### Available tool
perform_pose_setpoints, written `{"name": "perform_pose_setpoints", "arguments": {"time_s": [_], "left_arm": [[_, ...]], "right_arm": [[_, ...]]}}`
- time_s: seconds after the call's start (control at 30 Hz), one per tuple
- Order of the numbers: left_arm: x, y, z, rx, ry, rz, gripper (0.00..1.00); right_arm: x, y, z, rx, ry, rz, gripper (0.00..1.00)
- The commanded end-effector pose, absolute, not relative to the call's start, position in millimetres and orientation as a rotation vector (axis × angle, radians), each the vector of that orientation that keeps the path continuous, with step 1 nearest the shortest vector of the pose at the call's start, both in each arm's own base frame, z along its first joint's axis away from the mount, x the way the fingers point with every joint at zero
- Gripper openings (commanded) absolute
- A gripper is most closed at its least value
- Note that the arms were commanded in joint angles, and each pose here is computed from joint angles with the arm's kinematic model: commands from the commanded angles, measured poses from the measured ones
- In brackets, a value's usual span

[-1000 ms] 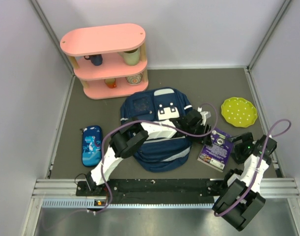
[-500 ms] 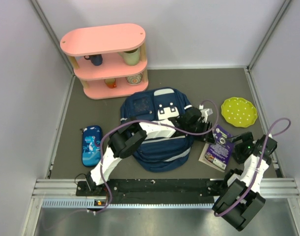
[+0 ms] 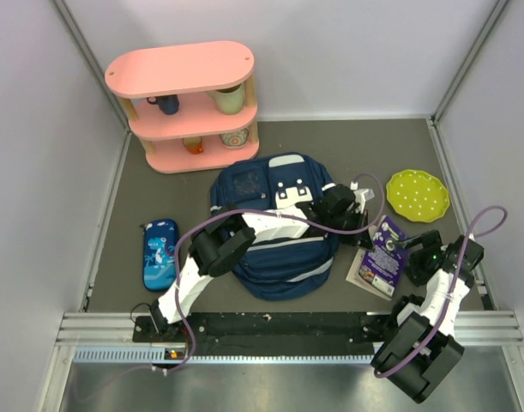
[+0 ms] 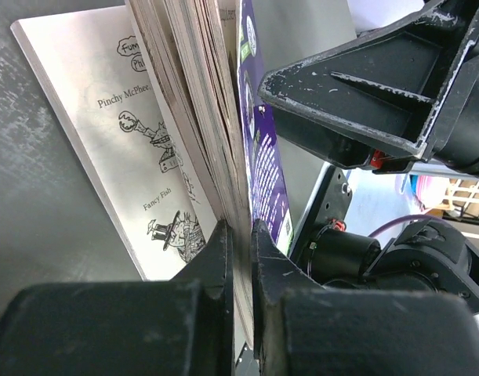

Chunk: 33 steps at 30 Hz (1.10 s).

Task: Pack the student bag
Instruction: Pick up the book from the center of the board.

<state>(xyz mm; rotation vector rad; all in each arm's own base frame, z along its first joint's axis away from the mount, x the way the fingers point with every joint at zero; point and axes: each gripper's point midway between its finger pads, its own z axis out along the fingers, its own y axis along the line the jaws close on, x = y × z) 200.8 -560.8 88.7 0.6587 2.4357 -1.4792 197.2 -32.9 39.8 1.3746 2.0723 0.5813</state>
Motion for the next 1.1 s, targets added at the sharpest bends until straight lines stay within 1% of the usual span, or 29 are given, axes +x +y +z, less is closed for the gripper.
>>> {"name": "perform_pose_setpoints", "arguments": {"time_s": [0.0, 0.07, 0.1, 0.13, 0.2, 0.23, 0.4, 0.57, 0.6, 0.67, 0.7, 0.83, 0.93, 1.07], "left_arm": [[191, -574, 120, 0.792, 2.287, -1.517, 0.00], [193, -571, 143, 0.822, 2.207, -1.514, 0.00], [194, -570, 153, 0.836, 2.176, -1.513, 0.00], [193, -568, 176, 0.848, 2.119, -1.522, 0.00], [197, -563, 198, 0.868, 2.046, -1.500, 0.00], [202, -557, 222, 0.856, 1.988, -1.489, 0.00], [224, -524, 281, 0.757, 1.877, -1.475, 0.00], [242, -490, 306, 0.684, 1.821, -1.464, 0.00], [245, -480, 321, 0.661, 1.788, -1.458, 0.00], [248, -471, 326, 0.650, 1.774, -1.437, 0.00], [251, -462, 339, 0.630, 1.751, -1.422, 0.00], [259, -438, 344, 0.583, 1.761, -1.345, 0.00], [262, -420, 348, 0.538, 1.740, -1.345, 0.00], [258, -409, 356, 0.539, 1.708, -1.358, 0.00]], "right_arm": [[200, -15, 53, 1.354, 2.086, 0.716, 0.84], [202, -15, 63, 1.347, 2.083, 0.722, 0.85], [207, -21, 76, 1.314, 2.067, 0.705, 0.86], [209, -23, 84, 1.300, 2.058, 0.695, 0.87], [214, -31, 110, 1.261, 2.034, 0.652, 0.88], [214, -31, 115, 1.271, 2.043, 0.653, 0.89], [226, -23, 142, 1.243, 2.012, 0.786, 0.91], [238, 0, 172, 1.101, 1.966, 0.996, 0.93], [239, 4, 177, 1.069, 1.960, 1.012, 0.93], [242, 9, 187, 1.008, 1.946, 1.036, 0.93], [242, 14, 193, 0.974, 1.940, 1.045, 0.94], [245, 33, 222, 0.815, 1.871, 1.131, 0.95], [245, 50, 247, 0.665, 1.793, 1.216, 0.96], [244, 68, 257, 0.549, 1.786, 1.258, 0.97]]}}
